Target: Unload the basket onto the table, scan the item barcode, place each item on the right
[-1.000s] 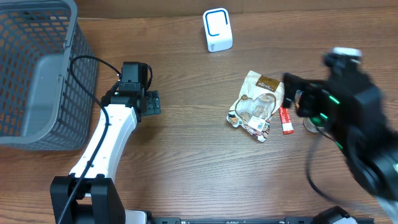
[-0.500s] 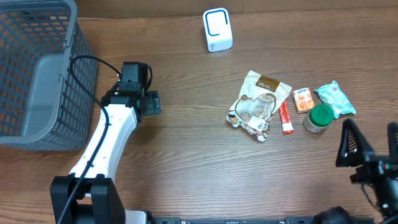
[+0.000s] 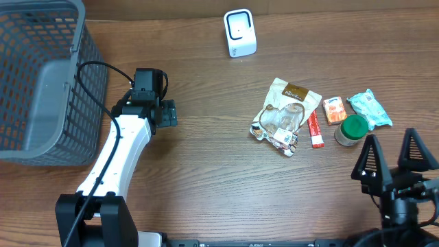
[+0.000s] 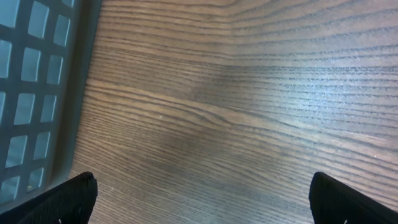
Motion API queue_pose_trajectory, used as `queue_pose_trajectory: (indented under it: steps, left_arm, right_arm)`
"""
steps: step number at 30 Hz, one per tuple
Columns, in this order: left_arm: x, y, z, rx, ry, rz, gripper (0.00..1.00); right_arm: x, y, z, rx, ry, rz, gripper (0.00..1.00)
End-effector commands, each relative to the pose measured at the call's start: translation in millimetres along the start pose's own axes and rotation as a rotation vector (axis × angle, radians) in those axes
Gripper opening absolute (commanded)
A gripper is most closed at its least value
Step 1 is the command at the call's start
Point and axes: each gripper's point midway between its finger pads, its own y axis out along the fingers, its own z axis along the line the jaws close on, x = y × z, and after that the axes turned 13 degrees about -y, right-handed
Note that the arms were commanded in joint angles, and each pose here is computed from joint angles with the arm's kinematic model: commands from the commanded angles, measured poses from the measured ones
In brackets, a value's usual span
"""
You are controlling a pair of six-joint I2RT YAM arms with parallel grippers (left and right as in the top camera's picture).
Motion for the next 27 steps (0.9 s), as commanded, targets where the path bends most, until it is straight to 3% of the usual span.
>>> queue_pose_trajectory:
  steps: [1, 4, 9, 19, 27]
  left_arm:
    - [8, -5, 3, 0.008, 0.008, -0.026, 1.0]
    - [8, -5, 3, 0.008, 0.008, -0.026, 1.0]
    - [8, -5, 3, 0.008, 0.008, -0.026, 1.0]
    - [7, -5, 3, 0.008, 0.008, -0.026, 1.0]
    - [8, -5, 3, 0.008, 0.008, -0.026, 1.0]
  right_arm:
    - [-18, -2, 4, 0.052, -0.002, -0.044, 1.0]
    - [-34, -4, 3, 0.066, 0.002, -0.075, 1.0]
    - [-83, -8, 0, 0.078, -0.007, 0.025, 1.0]
    - [-187, -33, -20, 0.015, -0.056, 0.47, 1.0]
    - [-189, -34, -15, 0.046, -0.072, 0.477, 1.0]
